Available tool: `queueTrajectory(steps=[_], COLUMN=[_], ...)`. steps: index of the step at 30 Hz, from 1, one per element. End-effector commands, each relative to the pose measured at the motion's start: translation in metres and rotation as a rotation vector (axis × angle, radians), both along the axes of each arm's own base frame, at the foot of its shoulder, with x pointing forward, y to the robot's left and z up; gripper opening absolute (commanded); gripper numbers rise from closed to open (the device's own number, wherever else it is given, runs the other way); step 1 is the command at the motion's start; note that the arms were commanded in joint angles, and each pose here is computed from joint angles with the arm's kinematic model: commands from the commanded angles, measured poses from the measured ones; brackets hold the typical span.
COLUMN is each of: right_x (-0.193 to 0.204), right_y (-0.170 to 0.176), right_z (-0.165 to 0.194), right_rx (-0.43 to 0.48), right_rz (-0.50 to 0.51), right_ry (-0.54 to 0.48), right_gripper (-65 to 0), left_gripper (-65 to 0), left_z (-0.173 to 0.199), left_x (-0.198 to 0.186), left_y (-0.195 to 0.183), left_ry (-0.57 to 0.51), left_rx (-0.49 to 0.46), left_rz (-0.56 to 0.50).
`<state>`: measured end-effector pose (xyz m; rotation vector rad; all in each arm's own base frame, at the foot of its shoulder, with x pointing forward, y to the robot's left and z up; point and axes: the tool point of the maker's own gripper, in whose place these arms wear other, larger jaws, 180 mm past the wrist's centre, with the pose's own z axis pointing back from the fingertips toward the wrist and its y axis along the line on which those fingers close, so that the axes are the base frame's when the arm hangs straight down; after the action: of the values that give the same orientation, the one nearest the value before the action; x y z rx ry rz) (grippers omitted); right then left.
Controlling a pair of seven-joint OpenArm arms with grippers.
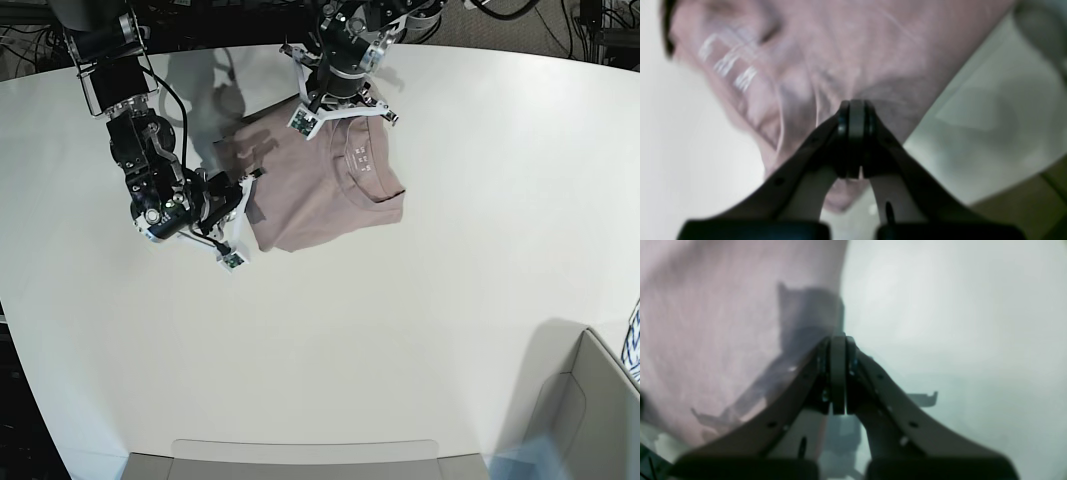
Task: Fold the T-shirt properly
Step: 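Grasp the folded shirt with the left gripper and lift it, then carry the folded shirt with the left gripper aside and set it down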
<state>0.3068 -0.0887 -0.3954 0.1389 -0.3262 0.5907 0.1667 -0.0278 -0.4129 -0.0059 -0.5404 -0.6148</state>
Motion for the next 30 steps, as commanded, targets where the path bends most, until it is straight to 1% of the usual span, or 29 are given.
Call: queueTrajectory(steps=[1,3,4,6,9,10,12,13,15,19,20,22,24,26,27,30], right_x=[0.006,-0.012,-0.02,-0.04,-0.07,-0.079,-0.091,-0.095,-0.095,-0.075,-0.068,-0.053,-0.038,-0.027,-0.022,-0.021], right_y=[0.004,0.008,0.013,0.02,0.035,0.044,0.063,0.071,0.079,0.072,0.068,0.052,0.028,-0.001,-0.017,-0.059], right_z=[0.008,-0.006,-0.01,-0.021,-0.029,-0.027,-0.019,-0.011,0.005,0.036,0.043,0.053,0.059,0.064,0.066,0.069], right_rx=[-0.003,-0.037,-0.047,-0.062,-0.066,-0.045,0.013,0.047,0.098,0.163,0.175,0.195,0.207,0.211,0.213,0.2], right_rz=[0.034,0.095,0.129,0.183,0.257,0.28,0.31,0.317,0.31,0.214,0.181,0.079,-0.043,-0.167,-0.236,-0.38], right_ry=[-0.028,0.011,0.027,0.069,0.119,0.115,0.087,0.062,0.011,-0.094,-0.117,-0.152,-0.183,-0.208,-0.223,-0.248], right_gripper=[-65.0,-65.0,-65.0,-65.0,-65.0,-65.0,-65.0,-65.0,-65.0,-65.0,-65.0,-65.0,-65.0,-65.0,-65.0,-65.0], left_gripper=[-65.0,-65.0,-65.0,-65.0,-65.0,-65.0,-65.0,-65.0,-65.0,-65.0,-65.0,-65.0,-65.0,-65.0,-65.0,-65.0], left_z=[-0.002,-0.013,-0.015,-0.012,0.005,0.016,0.029,0.037,0.046,0.049,0.044,0.044,0.051,0.051,0.053,0.058], left_x=[0.007,0.017,0.028,0.056,0.105,0.123,0.142,0.149,0.155,0.15,0.143,0.137,0.138,0.132,0.129,0.126], left_y=[0.001,0.01,0.018,0.038,0.089,0.11,0.135,0.143,0.148,0.141,0.14,0.129,0.117,0.105,0.095,0.071], left_ry=[-0.007,-0.011,-0.022,-0.053,-0.113,-0.145,-0.183,-0.205,-0.23,-0.232,-0.213,-0.204,-0.222,-0.21,-0.204,-0.193], left_rx=[0.02,0.076,0.095,0.112,0.12,0.116,0.109,0.104,0.093,0.071,0.072,0.038,-0.004,-0.032,-0.051,-0.083], left_rz=[-0.018,-0.023,0.005,0.102,0.305,0.38,0.472,0.498,0.517,0.51,0.509,0.508,0.505,0.484,0.458,0.365])
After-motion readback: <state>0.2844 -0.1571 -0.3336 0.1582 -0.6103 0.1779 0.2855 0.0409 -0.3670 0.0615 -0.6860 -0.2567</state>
